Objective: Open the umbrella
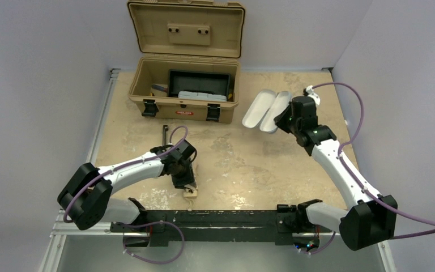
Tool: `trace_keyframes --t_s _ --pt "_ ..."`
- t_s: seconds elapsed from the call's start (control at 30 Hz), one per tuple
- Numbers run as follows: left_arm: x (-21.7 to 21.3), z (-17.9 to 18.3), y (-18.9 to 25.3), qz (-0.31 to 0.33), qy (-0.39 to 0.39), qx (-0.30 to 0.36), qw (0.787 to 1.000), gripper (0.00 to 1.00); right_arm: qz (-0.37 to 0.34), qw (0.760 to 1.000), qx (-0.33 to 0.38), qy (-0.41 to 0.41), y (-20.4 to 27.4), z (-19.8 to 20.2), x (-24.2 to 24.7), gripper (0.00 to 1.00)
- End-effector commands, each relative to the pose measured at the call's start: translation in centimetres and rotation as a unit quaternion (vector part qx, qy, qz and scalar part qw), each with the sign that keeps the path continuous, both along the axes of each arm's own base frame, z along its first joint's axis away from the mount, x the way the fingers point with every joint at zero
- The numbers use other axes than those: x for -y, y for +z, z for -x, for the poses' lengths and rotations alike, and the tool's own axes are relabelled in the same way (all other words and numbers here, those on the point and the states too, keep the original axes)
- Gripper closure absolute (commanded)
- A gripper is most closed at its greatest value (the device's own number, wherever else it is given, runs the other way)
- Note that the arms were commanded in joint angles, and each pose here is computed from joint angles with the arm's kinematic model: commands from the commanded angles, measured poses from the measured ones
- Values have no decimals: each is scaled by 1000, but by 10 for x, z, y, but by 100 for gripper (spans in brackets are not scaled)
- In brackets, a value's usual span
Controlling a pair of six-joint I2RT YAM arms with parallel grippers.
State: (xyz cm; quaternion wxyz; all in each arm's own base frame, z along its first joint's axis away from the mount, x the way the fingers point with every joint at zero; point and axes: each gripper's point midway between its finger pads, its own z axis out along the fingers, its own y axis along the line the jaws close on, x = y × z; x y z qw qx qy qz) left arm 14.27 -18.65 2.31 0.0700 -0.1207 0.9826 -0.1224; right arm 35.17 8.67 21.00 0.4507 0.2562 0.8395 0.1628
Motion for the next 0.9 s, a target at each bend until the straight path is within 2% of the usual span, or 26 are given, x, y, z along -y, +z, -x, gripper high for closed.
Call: trace_keyframes --t_s 0.0,0.17,0.3,0.43,0.87 --pt "-6 -5 33 11 -10 48 999 100 -19 997 79 -15 67 -30 17 100" --pt "-15 2 77 32 -20 89 995 100 -39 995 86 -43 77 -46 37 100" --pt "-32 11 108 30 -32 117 992 100 -63 993 84 -55 65 -53 41 100" --pt "-33 22 134 61 -72 145 985 100 -67 992 81 -65 52 -58 44 100" --pt "-35 34 172 86 -114 166 976 100 -124 988 33 -86 -18 -65 35 100"
